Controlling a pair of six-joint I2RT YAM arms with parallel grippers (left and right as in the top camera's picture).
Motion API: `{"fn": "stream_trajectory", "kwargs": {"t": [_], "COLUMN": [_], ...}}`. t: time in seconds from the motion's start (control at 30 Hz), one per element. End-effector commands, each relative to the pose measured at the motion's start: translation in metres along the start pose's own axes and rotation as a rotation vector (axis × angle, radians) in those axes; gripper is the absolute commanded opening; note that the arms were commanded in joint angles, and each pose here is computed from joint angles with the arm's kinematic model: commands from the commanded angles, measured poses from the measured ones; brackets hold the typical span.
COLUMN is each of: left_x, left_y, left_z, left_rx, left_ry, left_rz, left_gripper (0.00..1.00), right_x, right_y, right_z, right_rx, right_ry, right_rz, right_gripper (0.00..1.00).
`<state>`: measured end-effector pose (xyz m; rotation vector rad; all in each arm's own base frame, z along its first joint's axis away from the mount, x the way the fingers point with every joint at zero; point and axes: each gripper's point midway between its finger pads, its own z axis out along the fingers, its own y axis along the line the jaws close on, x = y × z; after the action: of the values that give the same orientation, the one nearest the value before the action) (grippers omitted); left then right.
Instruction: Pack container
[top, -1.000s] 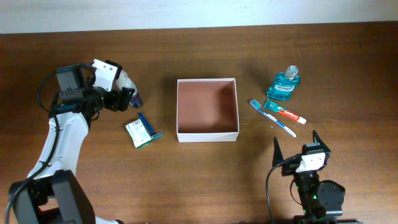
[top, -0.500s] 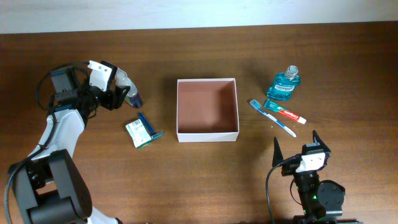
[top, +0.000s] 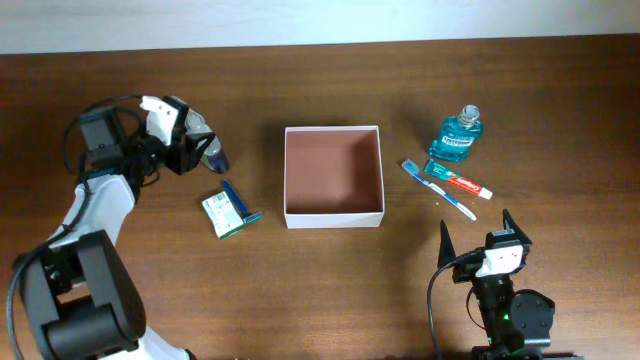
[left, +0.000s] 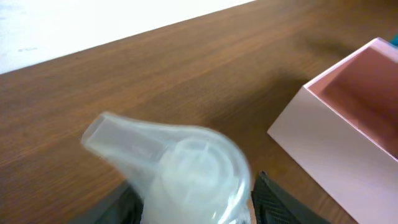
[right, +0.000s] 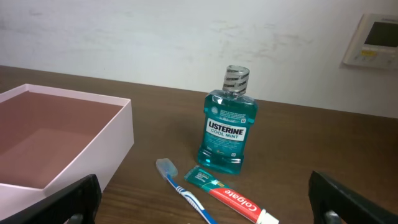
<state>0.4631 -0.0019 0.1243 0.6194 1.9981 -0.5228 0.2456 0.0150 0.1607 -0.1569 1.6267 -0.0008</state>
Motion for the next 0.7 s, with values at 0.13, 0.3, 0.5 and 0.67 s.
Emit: {"fn": "stream_trajectory", "kwargs": {"t": [0.13, 0.3, 0.5, 0.67], "left_x": [0.0035, 0.0047, 0.0034, 0.0014], "left_y": [0.0014, 0.0022, 0.0023, 0.0003], "left_z": [-0.0117, -0.0085, -0.0056, -0.0018], "left_rx": [0.085, 0.069, 0.059, 0.057], "left_ry": [-0.076, -0.062, -0.058, -0.056], "left_rz": [-0.029, -0.024, -0.01, 0.005], "left_gripper": [0.57, 0.57, 0.52, 0.43], "right_x": [0.002, 0.0021, 0.0021, 0.0021], "right_y": [0.0015, 0.0015, 0.0015, 0.0015], "right_z": [0.0, 0.0, 0.0, 0.0], "right_rx": [-0.005, -0.005, -0.005, -0.005], "right_ry": [0.002, 0.003, 0.003, 0.003], "right_rz": [0.008, 0.008, 0.008, 0.008], "right_gripper": [0.99, 0.99, 0.99, 0.99]}}
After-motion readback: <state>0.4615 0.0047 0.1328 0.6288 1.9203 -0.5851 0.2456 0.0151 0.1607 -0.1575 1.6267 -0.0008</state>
